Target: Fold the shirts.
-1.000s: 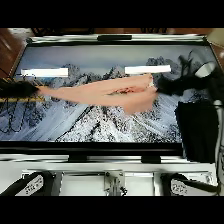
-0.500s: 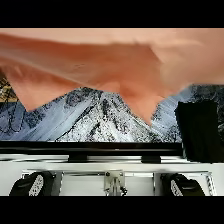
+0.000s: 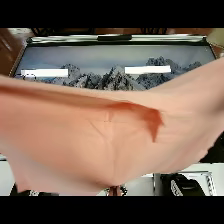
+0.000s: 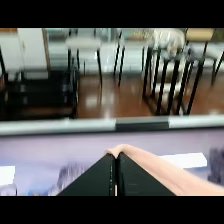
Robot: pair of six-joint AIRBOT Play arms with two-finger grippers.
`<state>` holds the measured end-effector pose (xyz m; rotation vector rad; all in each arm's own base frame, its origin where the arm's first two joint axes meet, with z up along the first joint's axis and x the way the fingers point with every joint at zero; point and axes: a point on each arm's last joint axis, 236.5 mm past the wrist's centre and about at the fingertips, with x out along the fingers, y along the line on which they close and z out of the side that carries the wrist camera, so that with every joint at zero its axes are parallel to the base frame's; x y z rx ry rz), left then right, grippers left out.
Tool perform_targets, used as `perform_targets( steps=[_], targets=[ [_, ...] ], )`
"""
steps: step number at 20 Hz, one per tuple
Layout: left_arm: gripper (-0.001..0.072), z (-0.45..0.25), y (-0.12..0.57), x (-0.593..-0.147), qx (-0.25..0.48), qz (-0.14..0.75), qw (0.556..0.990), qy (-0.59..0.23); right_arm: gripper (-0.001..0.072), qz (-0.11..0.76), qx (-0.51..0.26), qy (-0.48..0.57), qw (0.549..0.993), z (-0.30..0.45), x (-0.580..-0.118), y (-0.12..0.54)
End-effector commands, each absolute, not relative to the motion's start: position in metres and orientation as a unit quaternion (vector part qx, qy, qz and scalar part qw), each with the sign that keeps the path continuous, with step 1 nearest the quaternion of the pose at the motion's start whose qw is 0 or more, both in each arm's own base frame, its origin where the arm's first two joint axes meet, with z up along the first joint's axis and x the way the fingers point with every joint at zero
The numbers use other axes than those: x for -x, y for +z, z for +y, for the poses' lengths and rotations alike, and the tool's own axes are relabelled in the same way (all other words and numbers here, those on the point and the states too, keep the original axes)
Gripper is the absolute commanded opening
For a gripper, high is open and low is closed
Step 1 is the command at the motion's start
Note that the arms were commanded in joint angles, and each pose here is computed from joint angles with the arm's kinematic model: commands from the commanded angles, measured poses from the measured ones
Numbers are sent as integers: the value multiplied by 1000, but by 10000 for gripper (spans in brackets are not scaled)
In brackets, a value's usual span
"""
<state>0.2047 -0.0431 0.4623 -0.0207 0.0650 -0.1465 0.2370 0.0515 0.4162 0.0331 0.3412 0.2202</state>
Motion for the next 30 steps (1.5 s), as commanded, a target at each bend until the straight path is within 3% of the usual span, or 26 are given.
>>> perform_targets(
  steps=[1, 4, 8, 11, 17, 23, 27, 30],
  targets=[
    [32, -21, 352, -257, 51, 179, 981, -59, 58, 358, -52, 110, 926, 54, -281, 315],
    [32, -3, 246, -307, 105, 286, 951, -47, 58, 450, -98, 114, 880, 64, -353, 210],
    [32, 16, 134, -381, 173, 373, 911, -29, 59, 456, -172, 109, 866, 79, -456, 110],
    [32, 12, 86, -443, 210, 376, 902, -24, 58, 422, -189, 98, 881, 97, -514, 64],
    [33, 29, 51, -533, 259, 295, 919, 26, 58, 284, -199, 51, 937, 80, -590, 61],
    [33, 6, -24, -525, 288, 388, 876, 13, 58, 429, -191, 73, 880, 104, -551, -19],
    [32, 14, -40, -493, 277, 455, 846, 0, 58, 535, -121, 91, 831, 98, -487, -19],
    [32, 1, -57, -443, 261, 548, 793, -60, 58, 649, -82, 60, 754, 79, -417, -26]
  ],
)
